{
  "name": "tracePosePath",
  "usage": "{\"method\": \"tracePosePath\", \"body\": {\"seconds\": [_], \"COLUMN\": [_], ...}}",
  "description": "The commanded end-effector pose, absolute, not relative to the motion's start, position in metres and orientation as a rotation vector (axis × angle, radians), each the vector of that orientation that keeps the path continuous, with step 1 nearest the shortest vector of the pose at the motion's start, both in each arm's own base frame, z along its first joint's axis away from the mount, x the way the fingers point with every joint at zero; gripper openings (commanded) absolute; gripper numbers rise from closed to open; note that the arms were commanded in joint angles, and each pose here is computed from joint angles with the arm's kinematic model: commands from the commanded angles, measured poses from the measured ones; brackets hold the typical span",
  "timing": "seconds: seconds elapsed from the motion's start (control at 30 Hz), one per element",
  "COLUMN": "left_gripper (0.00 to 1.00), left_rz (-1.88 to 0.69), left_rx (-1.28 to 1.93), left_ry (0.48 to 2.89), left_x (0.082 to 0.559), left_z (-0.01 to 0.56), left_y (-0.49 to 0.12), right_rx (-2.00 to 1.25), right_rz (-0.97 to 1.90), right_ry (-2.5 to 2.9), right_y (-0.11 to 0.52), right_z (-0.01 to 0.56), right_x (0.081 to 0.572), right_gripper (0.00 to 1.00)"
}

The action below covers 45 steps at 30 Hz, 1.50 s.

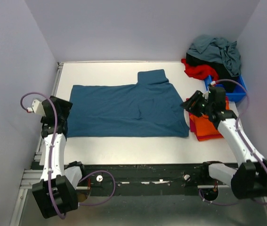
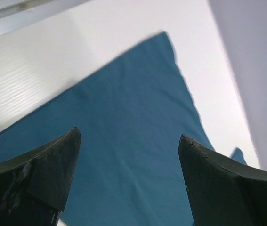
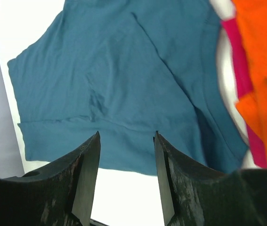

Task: Fold and stack the t-shirts
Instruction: Fold the flattened tshirt in 1/3 of the way, then grap the side of the flattened tshirt furthest away from the robot with both arms

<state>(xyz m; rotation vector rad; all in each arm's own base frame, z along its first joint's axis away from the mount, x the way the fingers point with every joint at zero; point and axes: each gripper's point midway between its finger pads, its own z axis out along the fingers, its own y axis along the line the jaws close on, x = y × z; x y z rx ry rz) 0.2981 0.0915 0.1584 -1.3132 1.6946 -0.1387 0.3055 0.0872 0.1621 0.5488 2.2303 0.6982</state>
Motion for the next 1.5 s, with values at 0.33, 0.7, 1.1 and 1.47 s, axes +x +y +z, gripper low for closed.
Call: {"method": "tracePosePath", "body": {"seconds": [0.33, 0.7, 1.1, 1.47], "left_gripper": [0.96, 0.95, 0.95, 0.95], "left_rz": [-0.375, -0.201, -0.201, -0.221], "left_rx": [-0.899, -0.911, -0.940, -0.951], "left_ry": [1.803, 1.963, 2.045, 2.101], "left_x": [0.408, 0.477, 0.527, 0.551], "left_z": [0.170, 0.131, 0.100, 0.080], "left_y": [0.055, 0.090, 0.106, 0.126], "right_rx": [0.340, 0.319, 0.557, 0.659], "right_rz": [0.536, 0.413, 0.611, 0.733], "right_ry": [2.267, 2.339, 2.311, 2.323], "right_y": [0.107, 0.106, 0.134, 0.156], "right_z": [0.180, 0.140, 0.077, 0.037], "right_x": [0.483, 0.591, 0.642, 0.651], "right_gripper": [0.56, 0.55, 0.55, 0.54]}}
